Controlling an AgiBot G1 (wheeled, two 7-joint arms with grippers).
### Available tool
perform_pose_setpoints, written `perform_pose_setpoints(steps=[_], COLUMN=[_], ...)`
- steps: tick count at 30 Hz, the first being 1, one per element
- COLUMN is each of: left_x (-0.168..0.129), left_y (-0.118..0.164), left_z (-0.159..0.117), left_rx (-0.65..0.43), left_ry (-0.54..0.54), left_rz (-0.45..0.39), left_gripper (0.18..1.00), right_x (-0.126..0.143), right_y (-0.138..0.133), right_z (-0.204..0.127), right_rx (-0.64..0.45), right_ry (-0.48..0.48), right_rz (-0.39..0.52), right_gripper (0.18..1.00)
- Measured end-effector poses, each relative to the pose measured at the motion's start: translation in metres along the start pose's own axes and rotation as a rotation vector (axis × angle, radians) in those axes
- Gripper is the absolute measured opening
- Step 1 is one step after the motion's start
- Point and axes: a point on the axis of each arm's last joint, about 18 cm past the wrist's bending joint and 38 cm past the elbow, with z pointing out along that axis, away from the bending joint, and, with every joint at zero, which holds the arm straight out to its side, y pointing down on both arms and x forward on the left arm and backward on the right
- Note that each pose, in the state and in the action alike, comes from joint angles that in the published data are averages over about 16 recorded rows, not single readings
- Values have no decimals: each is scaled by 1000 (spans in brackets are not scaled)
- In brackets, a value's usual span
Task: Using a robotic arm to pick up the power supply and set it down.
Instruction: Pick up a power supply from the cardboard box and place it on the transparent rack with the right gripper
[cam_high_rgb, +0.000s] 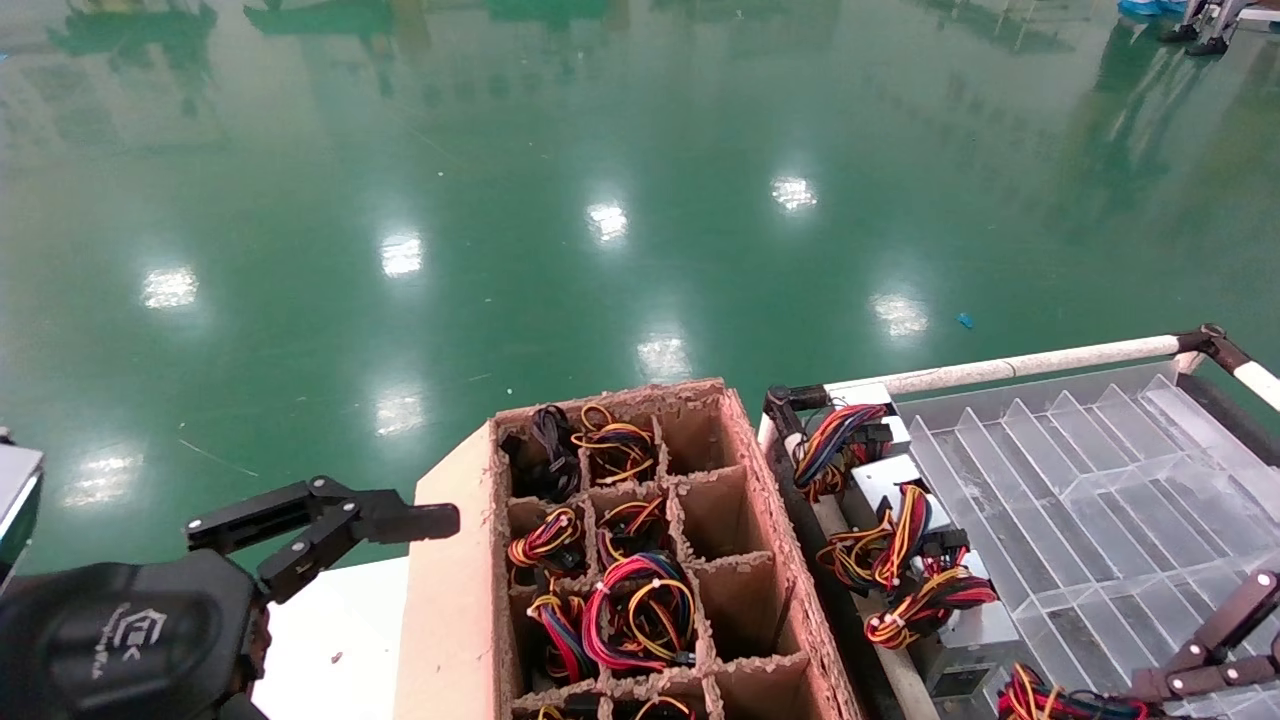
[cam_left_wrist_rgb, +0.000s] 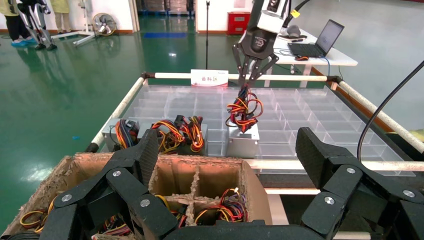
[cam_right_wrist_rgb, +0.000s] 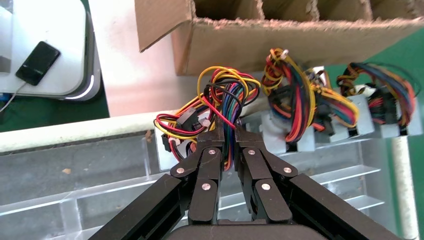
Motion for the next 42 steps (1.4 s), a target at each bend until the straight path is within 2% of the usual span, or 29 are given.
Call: perform_pose_setpoints(steps=[18,42], left_x=[0,0], left_y=[0,0], left_z=[0,0], left_rx=[0,0], left_ry=[0,0], left_rz=[0,0], left_gripper=[1001,1001], right_x=[7,18], right_y=[14,7], right_z=[15,12], right_rx=[-7,46], right_ry=[-109,-144], right_rz=[24,0], right_gripper=[206,206])
